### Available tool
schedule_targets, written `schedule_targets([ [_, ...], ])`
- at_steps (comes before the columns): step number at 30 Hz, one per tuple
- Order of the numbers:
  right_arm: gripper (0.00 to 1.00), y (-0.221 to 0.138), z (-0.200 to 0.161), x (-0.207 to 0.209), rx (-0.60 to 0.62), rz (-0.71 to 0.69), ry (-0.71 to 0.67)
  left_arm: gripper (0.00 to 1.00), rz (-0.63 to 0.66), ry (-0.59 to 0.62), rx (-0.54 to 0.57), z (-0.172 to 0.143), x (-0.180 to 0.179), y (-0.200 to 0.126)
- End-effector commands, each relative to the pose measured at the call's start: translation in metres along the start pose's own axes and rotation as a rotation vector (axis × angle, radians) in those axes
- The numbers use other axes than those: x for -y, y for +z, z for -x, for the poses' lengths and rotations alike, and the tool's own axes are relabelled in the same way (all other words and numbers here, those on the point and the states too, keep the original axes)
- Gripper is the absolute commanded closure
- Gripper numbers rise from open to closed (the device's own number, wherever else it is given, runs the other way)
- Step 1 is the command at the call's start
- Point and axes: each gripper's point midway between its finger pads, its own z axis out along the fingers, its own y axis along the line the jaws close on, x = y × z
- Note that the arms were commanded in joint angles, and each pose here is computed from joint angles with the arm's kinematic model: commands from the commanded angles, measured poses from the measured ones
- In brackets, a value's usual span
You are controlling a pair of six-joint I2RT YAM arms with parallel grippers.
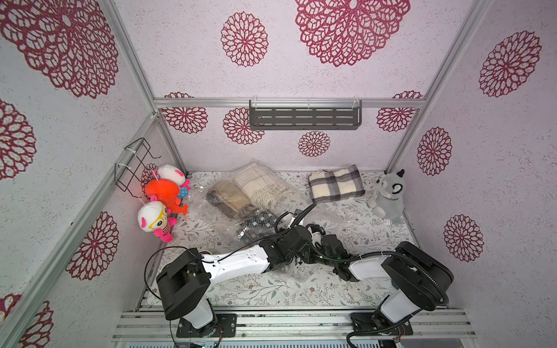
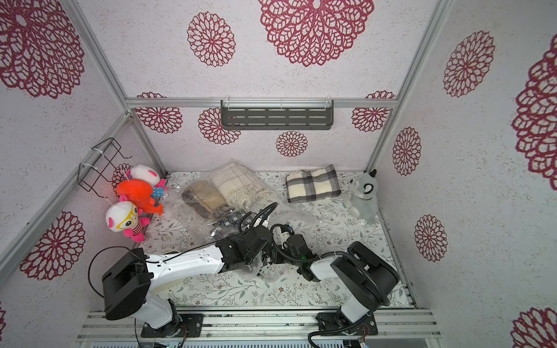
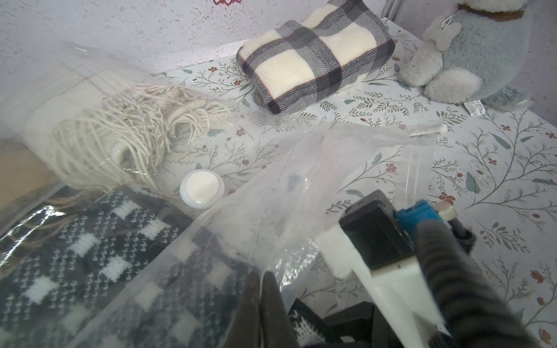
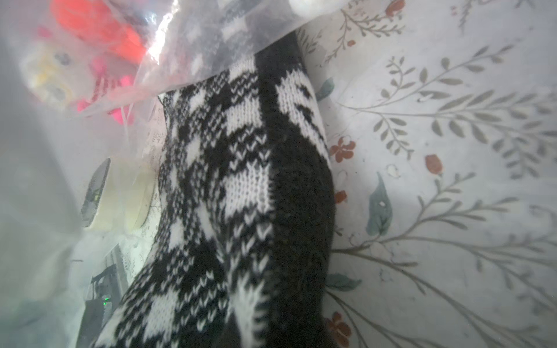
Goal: Take the scarf out of the vacuum bag
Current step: Take out the scarf from the vacuum bag.
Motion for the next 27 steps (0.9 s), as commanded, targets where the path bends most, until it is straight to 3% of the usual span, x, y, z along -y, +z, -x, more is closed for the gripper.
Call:
schedule_targets([
  [1,0.83,-0.01,-0.006,0.008,-0.038,-0.021,-0.023,1.0,0.019,-0.033,-0.002,-0.004,-0.006,0.01],
  [19,0.82,-0.04,-0.009,0.03,-0.043,-0.065,-0.007,1.0,0.029,-0.082,-0.025,-0.028,-0.022,0.027],
  [23,0.82,-0.05,-0.007,0.043,-0.037,-0.131,-0.003,1.0,0.066,-0.074,-0.028,-0.033,-0.032,0.027],
  [27,0.8,-0.059,-0.002,0.034,-0.027,-0.112,-0.007,1.0,0.213,-0.02,0.0,-0.034,-0.056,0.024],
])
